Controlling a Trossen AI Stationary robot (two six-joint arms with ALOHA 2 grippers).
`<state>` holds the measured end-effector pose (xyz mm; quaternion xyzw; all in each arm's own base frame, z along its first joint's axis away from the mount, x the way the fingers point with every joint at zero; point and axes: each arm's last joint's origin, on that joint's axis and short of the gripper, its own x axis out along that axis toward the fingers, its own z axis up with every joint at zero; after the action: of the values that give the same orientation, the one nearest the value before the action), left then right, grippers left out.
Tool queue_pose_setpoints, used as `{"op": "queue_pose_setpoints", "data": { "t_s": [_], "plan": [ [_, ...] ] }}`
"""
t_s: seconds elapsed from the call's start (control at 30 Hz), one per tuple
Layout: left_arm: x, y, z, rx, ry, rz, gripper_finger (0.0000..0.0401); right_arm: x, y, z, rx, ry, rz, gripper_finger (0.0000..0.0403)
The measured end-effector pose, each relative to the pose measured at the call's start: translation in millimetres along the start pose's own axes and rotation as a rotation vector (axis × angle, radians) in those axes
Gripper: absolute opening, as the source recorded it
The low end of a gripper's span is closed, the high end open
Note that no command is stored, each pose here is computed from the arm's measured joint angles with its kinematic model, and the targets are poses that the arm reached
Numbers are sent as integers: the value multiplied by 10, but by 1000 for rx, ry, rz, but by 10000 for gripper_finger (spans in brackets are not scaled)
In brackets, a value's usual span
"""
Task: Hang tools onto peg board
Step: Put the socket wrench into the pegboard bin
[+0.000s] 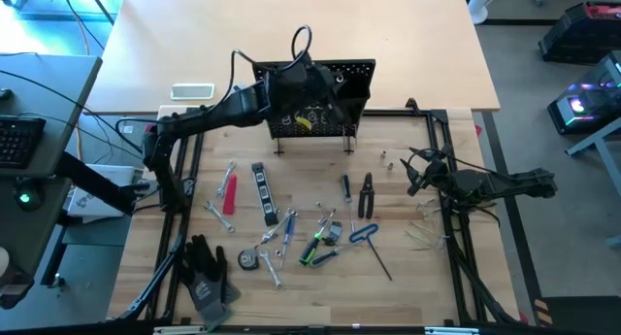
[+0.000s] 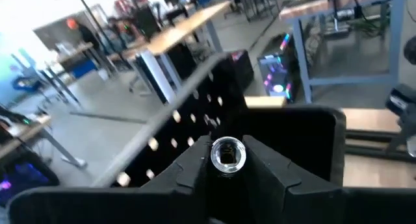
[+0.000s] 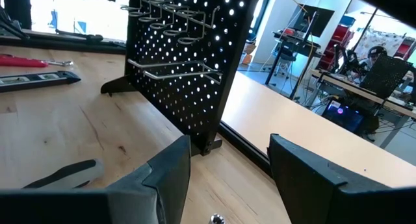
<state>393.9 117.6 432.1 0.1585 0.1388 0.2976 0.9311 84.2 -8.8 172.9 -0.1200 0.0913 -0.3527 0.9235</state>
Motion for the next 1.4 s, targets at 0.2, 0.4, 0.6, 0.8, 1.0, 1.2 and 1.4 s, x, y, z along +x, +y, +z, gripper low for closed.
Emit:
{"op": "queue_pose_setpoints", "data": {
  "t_s": [0.2,0.4,0.6,0.8,1.0,1.2,1.4],
  "plan": [
    [22,-2,-29,-6,13,-16,83,0,0,-1,0,0,0,200],
    [21,-16,-18,-5,-6,-52,85,0,0,-1,0,0,0,200],
    [22,-14,-16,-8,-9,-55,91,0,0,0,0,0,0,200],
    [22,-14,-15,-8,-10,-54,116,0,0,0,0,0,0,200],
    [-66,-72,55,57,-31,-51,136,0,0,0,0,0,0,200],
    [-329,-271,197,195,-30,-29,141,0,0,0,0,0,0,200],
    [-628,-523,248,284,36,-50,141,0,0,0,0,0,0,200]
  ]
}}
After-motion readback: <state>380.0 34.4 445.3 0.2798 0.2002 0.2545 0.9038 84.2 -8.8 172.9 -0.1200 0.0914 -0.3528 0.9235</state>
